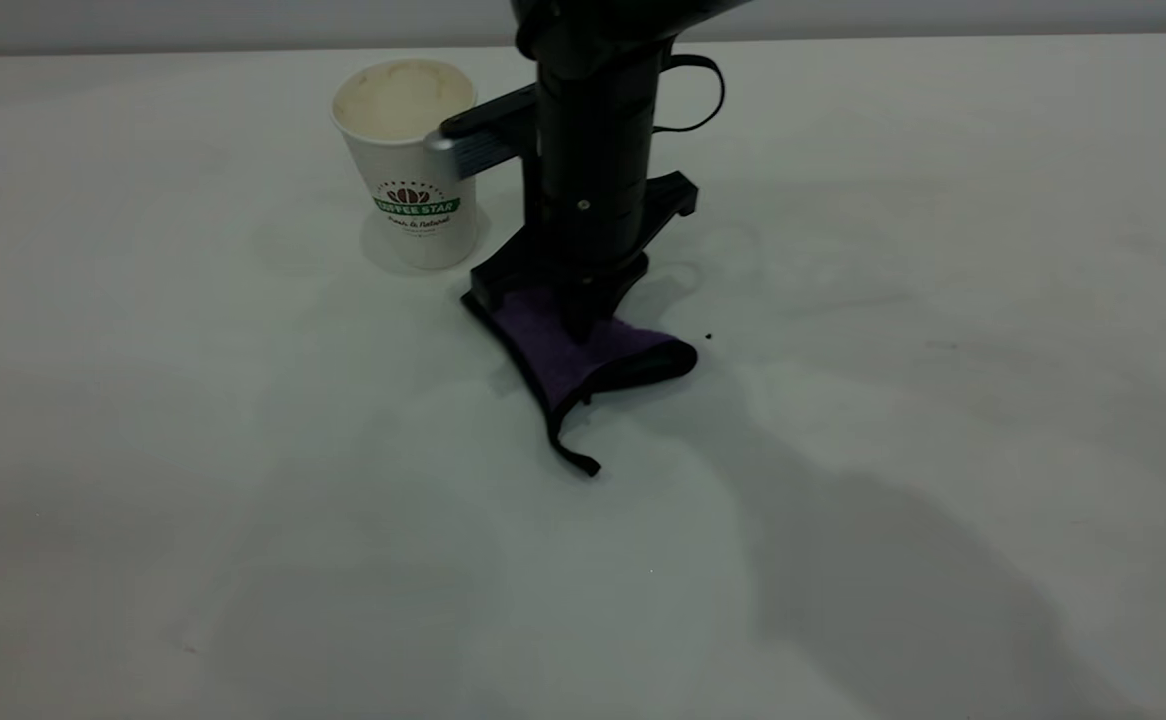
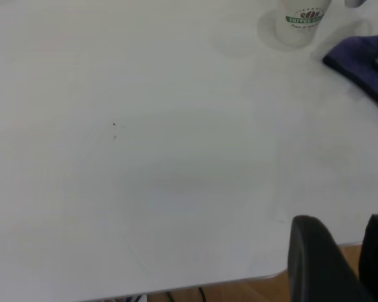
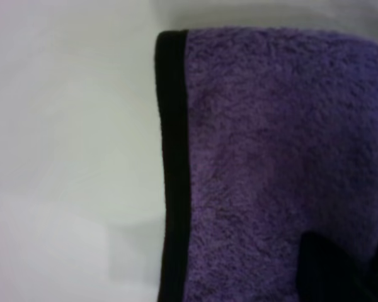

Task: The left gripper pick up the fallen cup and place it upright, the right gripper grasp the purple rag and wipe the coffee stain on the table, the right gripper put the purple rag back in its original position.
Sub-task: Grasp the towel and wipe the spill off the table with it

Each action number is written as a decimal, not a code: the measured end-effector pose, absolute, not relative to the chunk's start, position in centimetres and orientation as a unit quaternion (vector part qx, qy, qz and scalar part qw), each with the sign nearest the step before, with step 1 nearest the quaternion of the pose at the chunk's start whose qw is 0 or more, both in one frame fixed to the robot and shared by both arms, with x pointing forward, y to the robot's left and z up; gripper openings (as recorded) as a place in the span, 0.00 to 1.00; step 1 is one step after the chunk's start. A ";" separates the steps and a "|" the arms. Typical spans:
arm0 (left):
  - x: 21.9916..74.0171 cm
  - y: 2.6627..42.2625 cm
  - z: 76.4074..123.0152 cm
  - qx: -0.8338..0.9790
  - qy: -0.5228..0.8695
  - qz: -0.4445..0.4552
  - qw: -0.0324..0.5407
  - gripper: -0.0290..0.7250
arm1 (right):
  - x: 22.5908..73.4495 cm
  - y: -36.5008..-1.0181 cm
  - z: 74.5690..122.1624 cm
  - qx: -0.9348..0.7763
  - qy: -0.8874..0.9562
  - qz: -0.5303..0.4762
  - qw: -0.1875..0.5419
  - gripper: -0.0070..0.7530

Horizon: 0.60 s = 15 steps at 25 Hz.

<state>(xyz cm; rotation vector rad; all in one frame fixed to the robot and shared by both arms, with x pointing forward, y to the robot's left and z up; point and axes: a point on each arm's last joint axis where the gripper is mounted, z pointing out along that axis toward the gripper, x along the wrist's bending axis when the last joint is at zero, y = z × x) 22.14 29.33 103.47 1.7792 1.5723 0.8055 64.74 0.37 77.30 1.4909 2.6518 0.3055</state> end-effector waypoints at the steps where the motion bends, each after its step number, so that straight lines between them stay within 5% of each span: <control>1: 22.1 29.3 103.5 0.674 0.596 0.305 0.312 0.36 | 65.2 -0.3 77.3 0.500 0.859 0.097 0.044 0.08; 15: 22.1 29.3 103.5 0.674 0.596 0.305 0.312 0.36 | 73.4 -23.8 77.2 0.696 0.715 0.030 0.046 0.08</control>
